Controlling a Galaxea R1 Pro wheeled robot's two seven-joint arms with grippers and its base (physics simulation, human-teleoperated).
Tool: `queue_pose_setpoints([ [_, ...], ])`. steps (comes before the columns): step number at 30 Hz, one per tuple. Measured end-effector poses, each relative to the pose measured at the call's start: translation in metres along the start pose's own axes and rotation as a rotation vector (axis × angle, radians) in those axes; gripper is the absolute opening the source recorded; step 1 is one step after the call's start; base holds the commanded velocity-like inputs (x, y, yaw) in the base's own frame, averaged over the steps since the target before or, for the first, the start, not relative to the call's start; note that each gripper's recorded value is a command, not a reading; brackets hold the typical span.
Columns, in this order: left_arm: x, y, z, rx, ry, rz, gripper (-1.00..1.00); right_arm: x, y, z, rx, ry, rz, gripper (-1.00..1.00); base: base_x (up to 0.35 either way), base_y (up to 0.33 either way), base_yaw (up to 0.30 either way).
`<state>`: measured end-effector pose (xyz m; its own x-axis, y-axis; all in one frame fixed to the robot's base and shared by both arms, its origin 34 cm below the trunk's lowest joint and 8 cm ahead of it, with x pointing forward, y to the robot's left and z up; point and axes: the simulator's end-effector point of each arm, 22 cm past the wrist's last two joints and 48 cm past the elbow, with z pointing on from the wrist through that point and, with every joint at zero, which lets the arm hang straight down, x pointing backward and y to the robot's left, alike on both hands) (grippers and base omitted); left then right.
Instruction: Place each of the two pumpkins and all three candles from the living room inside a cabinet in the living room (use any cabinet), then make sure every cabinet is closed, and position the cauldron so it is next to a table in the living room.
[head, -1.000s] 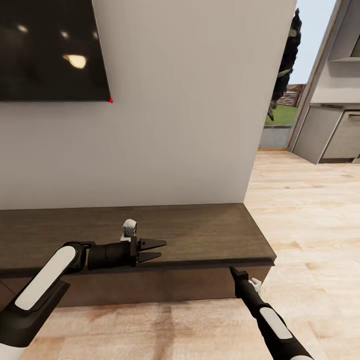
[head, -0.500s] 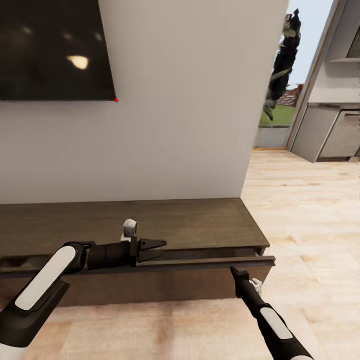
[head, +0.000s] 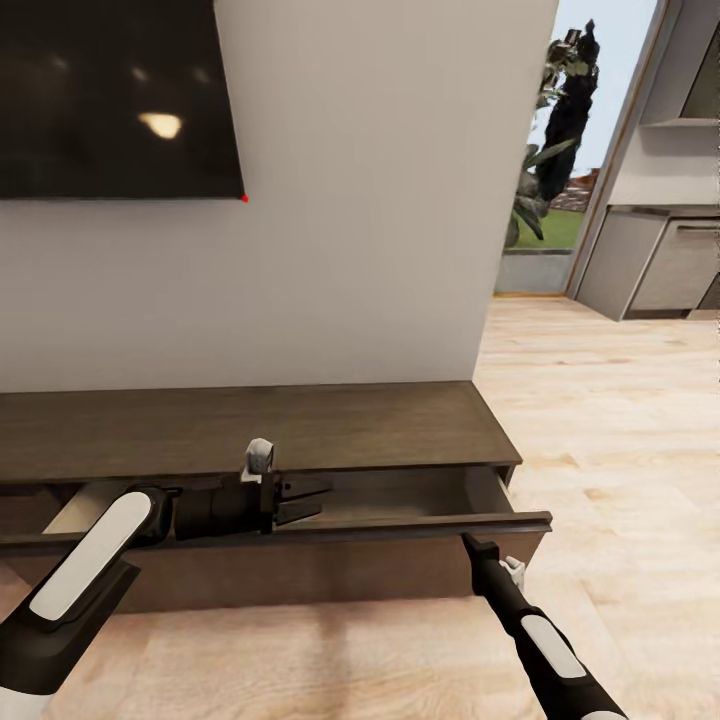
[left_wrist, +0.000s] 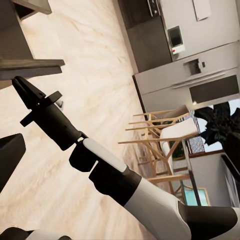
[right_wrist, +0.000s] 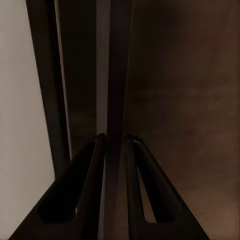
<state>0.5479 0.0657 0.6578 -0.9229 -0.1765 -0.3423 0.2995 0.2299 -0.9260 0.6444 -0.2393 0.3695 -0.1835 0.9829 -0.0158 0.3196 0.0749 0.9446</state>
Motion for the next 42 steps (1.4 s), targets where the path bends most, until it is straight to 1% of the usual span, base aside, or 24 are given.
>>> queue_pose_setpoints([
  [21,0.0,-0.0001,0.0,0.0,0.0,0.0,1.0,-0.0046,-0.0002,-0.0006,0.0,-0.012,0.008,-1.0,-0.241,0.0,0.0],
  [42,0.0001,-0.0006,0.0004,0.001,0.0,0.0,1.0,-0.0046,0.0,-0.0006,-0.001,-0.017,0.011,-1.0,-0.033,0.0,0.0],
])
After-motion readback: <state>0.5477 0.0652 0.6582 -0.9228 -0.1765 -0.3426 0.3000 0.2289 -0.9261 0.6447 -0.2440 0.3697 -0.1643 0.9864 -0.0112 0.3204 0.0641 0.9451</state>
